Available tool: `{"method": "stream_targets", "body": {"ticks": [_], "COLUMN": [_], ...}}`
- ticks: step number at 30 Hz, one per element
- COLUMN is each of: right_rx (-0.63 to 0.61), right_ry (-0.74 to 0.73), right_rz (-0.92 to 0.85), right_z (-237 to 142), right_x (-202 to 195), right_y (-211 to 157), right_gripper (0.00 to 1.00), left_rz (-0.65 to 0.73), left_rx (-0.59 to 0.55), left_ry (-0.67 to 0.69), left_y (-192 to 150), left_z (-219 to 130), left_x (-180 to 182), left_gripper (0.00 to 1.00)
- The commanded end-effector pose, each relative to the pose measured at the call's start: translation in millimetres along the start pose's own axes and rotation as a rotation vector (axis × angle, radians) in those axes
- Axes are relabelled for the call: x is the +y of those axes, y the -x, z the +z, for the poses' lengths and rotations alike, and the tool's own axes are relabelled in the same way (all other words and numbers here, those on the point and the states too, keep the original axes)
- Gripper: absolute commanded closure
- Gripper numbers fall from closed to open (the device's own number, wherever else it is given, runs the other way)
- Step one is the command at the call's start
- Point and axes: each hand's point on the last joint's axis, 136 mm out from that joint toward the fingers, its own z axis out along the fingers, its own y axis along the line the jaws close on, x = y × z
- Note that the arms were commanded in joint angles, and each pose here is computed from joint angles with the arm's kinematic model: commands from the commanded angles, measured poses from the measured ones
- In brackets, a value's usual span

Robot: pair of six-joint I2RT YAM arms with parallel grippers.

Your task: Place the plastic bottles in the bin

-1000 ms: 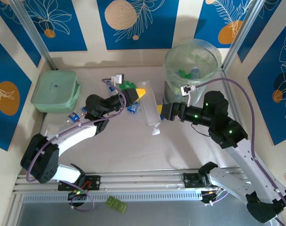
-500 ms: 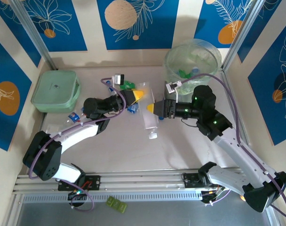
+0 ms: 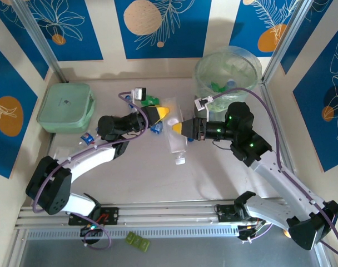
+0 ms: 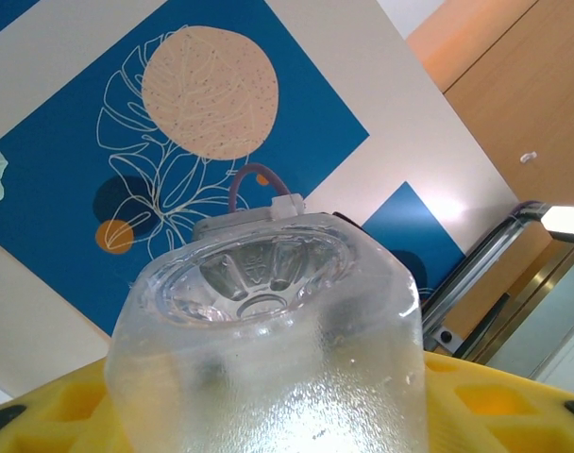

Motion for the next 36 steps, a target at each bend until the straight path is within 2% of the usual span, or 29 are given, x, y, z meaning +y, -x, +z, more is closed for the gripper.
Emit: {"method": "stream_targets", "body": {"ticks": [1,4,8,12,14,16,21,27,32,36], "right_rx": [-0.01,-0.024,-0.053,-0.078,-0.094,-0.115,-0.178,-0.314,-0.405,-0.405], "right_ry": [0.007,-0.012,-0.063,-0.213,-0.334,-0.444,-0.766,-1.125,-1.302,-1.386], "right_rz": [-0.016,-0.029,-0.061,-0.093,-0.128,-0.173,-0.341,-0.485,-0.555,-0.568], "right_z": [-4,-8,-17,-29,-40,-52,-84,-126,-147,-149], "right_x": [8,11,14,0,-11,-16,-32,-50,-68,-100], "right_y": [-1,1,6,13,20,32,79,161,232,273], "right_gripper": [0.64,0.64,0.64,0.64,0.65,0.65,0.66,0.66,0.67,0.67], "left_rz": [0.07,0.082,0.144,0.275,0.379,0.462,0.561,0.515,0.485,0.494], "left_rx": [0.011,0.016,0.022,0.01,0.013,0.02,0.081,0.152,0.226,0.225], "left_ry": [-0.021,0.059,0.289,0.588,0.759,0.874,0.974,1.041,1.064,1.066], "left_y": [1,1,4,20,32,41,34,7,-14,-17], "left_z": [1,-2,-15,-44,-65,-83,-105,-125,-135,-138], "left_x": [-19,-12,5,0,-9,-18,-15,30,59,63], "left_gripper": [0.45,0.28,0.15,0.14,0.15,0.15,0.15,0.2,0.24,0.25]}}
